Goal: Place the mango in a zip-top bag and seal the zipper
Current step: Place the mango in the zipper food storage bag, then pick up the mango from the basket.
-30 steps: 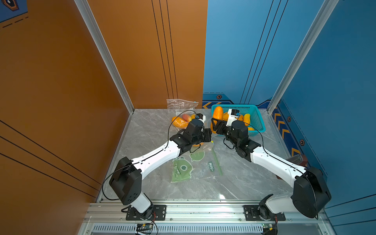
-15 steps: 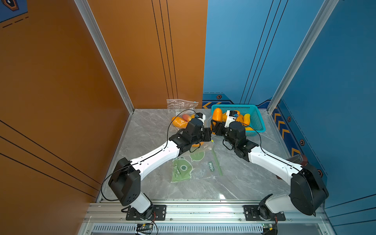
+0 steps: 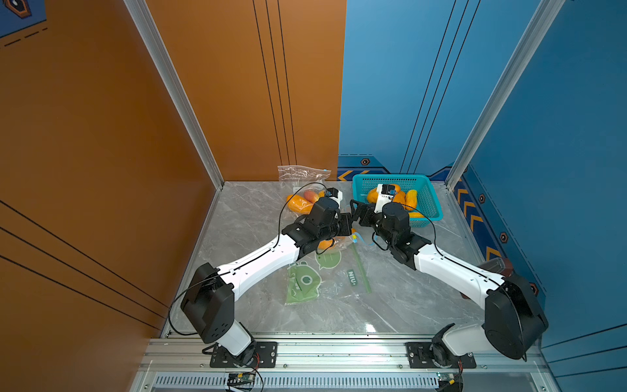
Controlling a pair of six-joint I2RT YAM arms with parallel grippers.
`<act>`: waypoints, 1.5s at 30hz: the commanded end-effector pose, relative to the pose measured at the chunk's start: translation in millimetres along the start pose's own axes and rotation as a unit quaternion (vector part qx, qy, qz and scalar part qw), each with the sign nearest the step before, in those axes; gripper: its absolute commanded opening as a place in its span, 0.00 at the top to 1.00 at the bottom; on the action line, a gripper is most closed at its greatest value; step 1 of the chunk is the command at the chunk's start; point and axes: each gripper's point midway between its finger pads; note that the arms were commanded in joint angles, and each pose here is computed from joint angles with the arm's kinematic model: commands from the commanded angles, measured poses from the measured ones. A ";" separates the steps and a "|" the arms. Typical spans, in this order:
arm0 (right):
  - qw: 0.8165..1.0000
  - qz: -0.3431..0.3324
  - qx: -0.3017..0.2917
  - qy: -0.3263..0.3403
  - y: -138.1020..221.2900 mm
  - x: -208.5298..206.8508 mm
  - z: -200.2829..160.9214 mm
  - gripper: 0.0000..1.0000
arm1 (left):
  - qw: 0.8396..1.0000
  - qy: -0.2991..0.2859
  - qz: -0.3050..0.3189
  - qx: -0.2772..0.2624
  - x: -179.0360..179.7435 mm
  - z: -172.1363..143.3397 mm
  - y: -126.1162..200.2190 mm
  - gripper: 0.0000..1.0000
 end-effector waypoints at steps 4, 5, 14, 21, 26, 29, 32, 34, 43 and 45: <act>0.999 -0.007 -0.023 0.045 20.6 3.8 43.0 0.10 | 1.000 -0.001 -0.018 -0.015 -12.0 13.6 15.0 1.00; 0.998 -0.012 -0.018 0.054 24.5 2.0 47.1 0.10 | 1.000 -0.002 -0.018 -0.015 -11.5 13.6 15.7 1.00; 0.979 -0.133 0.108 0.107 54.5 -71.1 55.3 0.14 | 1.000 -0.002 -0.008 -0.018 -1.8 13.1 20.2 1.00; 0.941 -0.207 0.252 0.087 63.9 -154.9 29.2 0.16 | 1.000 0.001 -0.003 -0.018 3.8 13.7 21.2 1.00; 0.917 -0.245 0.305 0.073 53.7 -205.1 23.1 0.21 | 1.000 0.002 -0.001 -0.017 5.5 13.3 20.6 1.00; 0.908 -0.266 0.319 0.058 40.7 -232.0 18.1 0.25 | 1.000 0.003 0.001 -0.016 7.0 13.3 19.2 1.00; 0.900 -0.279 0.332 0.040 23.2 -255.0 7.9 0.32 | 1.000 0.003 0.001 -0.016 6.6 14.3 18.1 1.00; 0.899 -0.282 0.334 0.031 8.9 -266.9 4.6 0.36 | 1.000 0.003 0.000 -0.015 6.4 14.0 17.6 1.00; 0.887 -0.281 0.367 0.006 -46.7 -304.3 -37.2 0.44 | 1.000 0.004 0.002 -0.012 7.8 12.5 16.7 1.00; 0.885 -0.280 0.373 0.007 -55.9 -310.8 -46.0 0.45 | 1.000 0.004 0.000 -0.011 7.0 12.7 16.6 1.00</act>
Point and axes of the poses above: each gripper's point midway between its finger pads, its own y axis back along the fingers, its own x axis along the line the jaws close on, z = x × y, and after that the axes turned 15 degrees about y, right-handed
